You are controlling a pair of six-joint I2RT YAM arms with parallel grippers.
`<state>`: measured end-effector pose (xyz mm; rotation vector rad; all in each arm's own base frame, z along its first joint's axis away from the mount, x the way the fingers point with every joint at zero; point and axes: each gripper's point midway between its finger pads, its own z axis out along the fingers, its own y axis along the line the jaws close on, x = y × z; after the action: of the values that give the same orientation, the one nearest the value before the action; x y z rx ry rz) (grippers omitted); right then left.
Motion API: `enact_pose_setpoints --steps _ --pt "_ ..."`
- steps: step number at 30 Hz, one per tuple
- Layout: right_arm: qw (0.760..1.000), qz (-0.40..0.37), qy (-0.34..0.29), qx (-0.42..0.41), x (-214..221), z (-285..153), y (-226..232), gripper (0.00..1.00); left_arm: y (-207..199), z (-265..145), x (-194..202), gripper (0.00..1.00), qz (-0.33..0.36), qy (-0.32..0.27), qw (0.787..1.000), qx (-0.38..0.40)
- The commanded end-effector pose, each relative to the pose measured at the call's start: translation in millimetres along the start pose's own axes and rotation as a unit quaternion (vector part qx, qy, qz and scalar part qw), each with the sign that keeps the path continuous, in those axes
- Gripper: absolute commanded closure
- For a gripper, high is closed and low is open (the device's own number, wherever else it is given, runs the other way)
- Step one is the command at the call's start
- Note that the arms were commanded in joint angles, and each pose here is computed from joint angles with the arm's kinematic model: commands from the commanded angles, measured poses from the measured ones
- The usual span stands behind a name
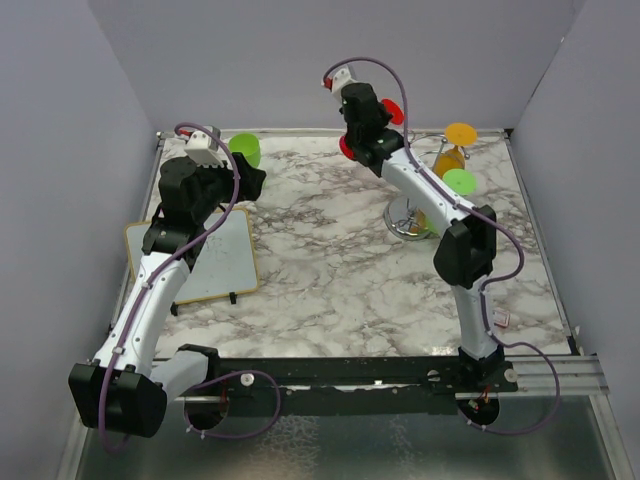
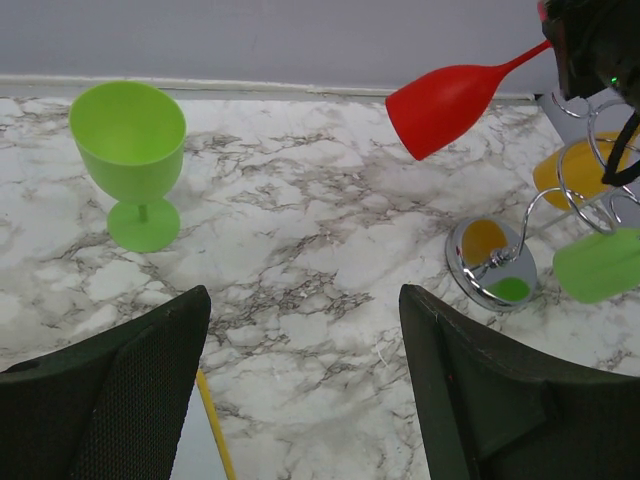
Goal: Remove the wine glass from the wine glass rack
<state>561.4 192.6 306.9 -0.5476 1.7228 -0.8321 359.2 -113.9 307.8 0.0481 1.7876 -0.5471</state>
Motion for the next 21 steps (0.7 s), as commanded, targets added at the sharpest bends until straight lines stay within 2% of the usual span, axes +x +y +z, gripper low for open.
enact_pose_setpoints --steps 1,8,16,21 --pt "0.979 0.162 -0.060 -0.109 -46 -21 3 0.99 6 -5 -7 0.21 0.014 -0.013 1.000 -0.020" --pt "0.914 0.318 -0.094 -0.234 -76 -63 5 0.99 30 -14 -18 0.22 0.026 -0.029 0.996 -0.084" --pt "0.797 0.487 -0.072 -0.351 -70 -105 -6 0.99 84 -35 -30 0.22 0.017 -0.047 0.975 -0.217" --pt "0.719 0.550 -0.060 -0.420 -64 -150 -9 0.99 88 -29 -23 0.19 0.000 -0.042 0.977 -0.209"
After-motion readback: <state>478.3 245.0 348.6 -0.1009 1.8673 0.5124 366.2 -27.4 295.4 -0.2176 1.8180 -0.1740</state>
